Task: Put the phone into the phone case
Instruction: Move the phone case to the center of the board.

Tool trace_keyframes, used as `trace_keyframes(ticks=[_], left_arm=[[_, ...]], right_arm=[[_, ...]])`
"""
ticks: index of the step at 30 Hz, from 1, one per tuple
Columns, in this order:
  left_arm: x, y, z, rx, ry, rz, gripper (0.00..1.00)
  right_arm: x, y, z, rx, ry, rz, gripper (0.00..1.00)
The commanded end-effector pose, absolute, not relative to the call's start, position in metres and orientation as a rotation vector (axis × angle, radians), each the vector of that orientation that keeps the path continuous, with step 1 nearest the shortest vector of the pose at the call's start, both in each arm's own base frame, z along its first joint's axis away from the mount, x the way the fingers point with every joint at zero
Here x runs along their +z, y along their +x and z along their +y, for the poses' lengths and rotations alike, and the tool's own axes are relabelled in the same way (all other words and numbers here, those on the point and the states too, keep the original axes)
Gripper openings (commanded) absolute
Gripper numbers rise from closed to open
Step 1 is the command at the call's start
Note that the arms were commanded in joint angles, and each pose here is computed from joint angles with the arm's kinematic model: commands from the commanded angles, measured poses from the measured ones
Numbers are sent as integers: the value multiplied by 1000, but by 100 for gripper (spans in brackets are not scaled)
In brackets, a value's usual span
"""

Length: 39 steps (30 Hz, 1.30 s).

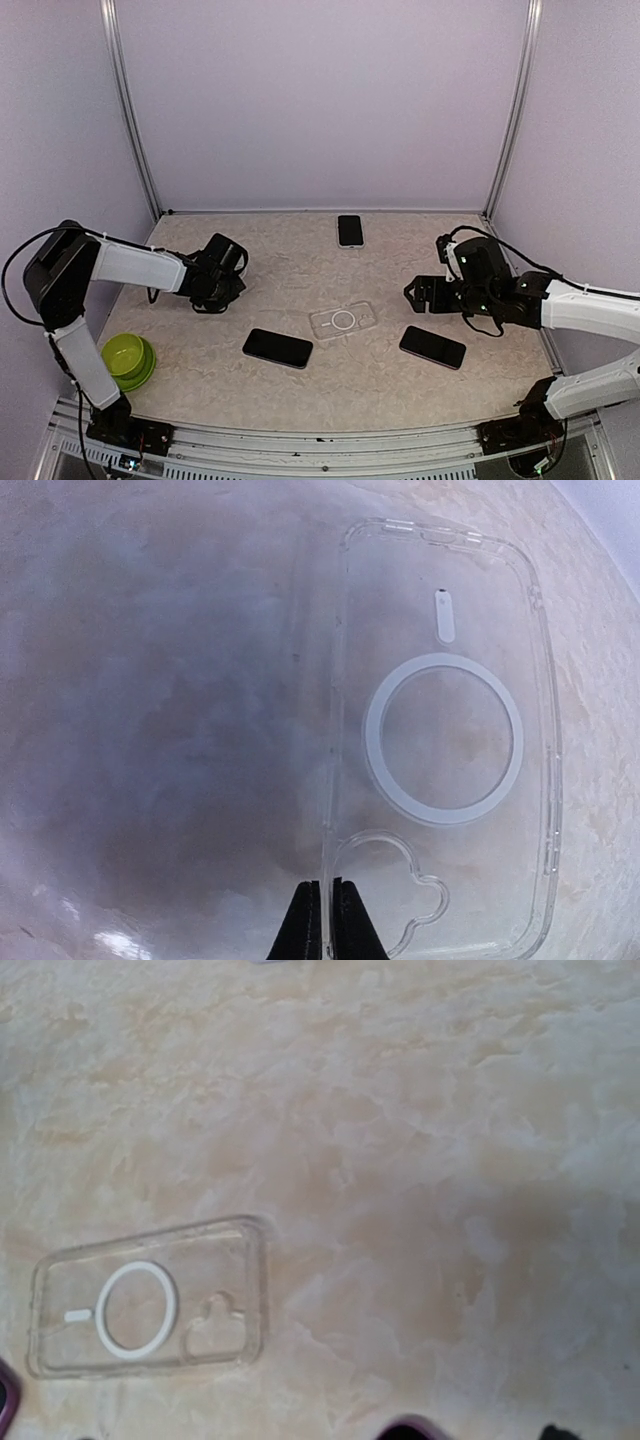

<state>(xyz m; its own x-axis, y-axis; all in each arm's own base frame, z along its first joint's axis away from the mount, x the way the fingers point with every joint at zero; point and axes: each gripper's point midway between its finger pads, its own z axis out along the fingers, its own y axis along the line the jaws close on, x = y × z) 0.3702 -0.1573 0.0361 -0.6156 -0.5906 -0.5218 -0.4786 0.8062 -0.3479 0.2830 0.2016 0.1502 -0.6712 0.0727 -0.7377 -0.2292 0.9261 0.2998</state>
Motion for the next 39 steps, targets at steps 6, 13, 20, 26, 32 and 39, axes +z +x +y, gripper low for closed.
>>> trace_keyframes(ticks=[6, 13, 20, 26, 32, 39], left_arm=[[26, 390, -230, -312, -881, 2394, 3], [5, 398, -284, -406, -910, 2443, 3], [8, 405, -327, -482, -873, 2452, 12], [14, 407, -335, -543, -836, 2445, 30], [47, 408, -337, -641, -772, 2394, 58], [102, 392, -313, -664, -671, 2300, 80]], right_arm=[[156, 279, 191, 468, -77, 2230, 94], [158, 273, 183, 459, -65, 2222, 94], [154, 270, 179, 448, -65, 2231, 94], [148, 270, 183, 453, -90, 2248, 95], [143, 267, 209, 546, -230, 2261, 96], [138, 252, 266, 597, -554, 2200, 98]])
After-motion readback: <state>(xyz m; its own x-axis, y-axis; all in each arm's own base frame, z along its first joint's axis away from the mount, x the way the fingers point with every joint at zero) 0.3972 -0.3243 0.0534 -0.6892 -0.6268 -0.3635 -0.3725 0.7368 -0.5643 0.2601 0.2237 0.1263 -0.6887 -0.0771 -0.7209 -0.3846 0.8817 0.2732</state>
